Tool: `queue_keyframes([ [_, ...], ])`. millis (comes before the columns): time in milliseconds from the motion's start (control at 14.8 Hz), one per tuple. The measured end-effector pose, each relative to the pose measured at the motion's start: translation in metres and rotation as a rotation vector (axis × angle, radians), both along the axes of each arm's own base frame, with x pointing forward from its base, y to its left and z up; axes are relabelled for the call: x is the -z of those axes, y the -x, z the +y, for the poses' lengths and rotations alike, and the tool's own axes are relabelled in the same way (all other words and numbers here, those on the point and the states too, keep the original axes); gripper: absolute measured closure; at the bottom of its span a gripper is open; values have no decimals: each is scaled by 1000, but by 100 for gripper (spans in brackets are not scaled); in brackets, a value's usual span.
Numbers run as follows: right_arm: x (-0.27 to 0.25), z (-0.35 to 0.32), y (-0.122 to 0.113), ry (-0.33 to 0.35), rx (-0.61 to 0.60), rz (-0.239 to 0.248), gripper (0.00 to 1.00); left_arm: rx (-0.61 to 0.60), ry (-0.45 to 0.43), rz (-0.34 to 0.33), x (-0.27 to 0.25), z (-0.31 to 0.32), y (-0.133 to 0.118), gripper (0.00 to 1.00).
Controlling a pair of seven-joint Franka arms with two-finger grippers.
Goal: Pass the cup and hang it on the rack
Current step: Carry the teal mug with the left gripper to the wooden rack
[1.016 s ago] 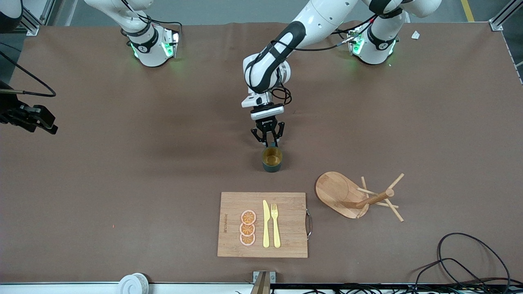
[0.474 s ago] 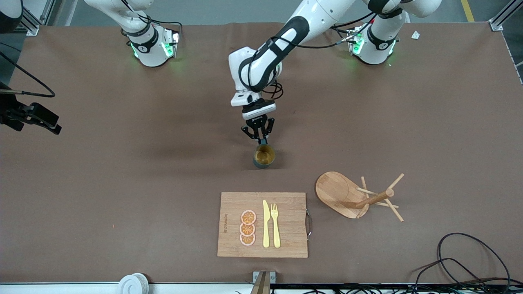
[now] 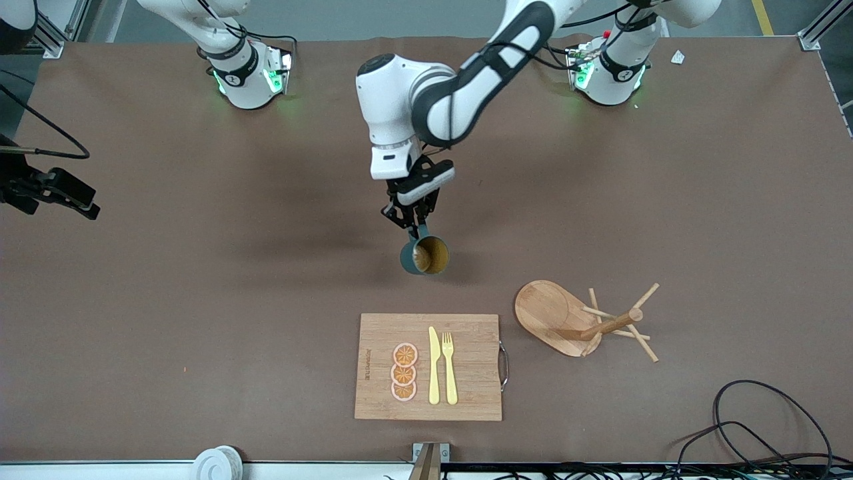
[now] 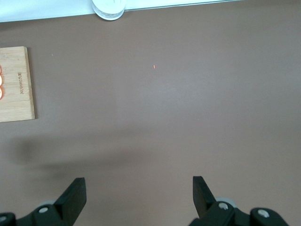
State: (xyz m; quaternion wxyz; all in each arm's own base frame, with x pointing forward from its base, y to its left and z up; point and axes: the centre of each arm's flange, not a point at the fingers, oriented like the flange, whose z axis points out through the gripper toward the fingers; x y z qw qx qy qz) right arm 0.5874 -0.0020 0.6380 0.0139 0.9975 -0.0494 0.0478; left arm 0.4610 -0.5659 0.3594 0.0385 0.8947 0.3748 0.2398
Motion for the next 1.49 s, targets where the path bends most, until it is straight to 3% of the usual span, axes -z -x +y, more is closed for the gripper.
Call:
queue_keyframes([
  [542,5,-4,0,0,6,7,0,-245,398,226,-126,133,-126,80],
  [813,9,-11,0,0,20,16,0,-341,591,326,-147,216,-173,80],
  [1084,10,-12,1,1,20,17,0,-429,764,413,-147,279,-204,80],
  [1355,14,-11,4,1,20,28,0,-490,964,560,-136,323,-219,80],
  [1490,14,-11,6,2,19,30,0,-511,998,641,-116,344,-225,80],
])
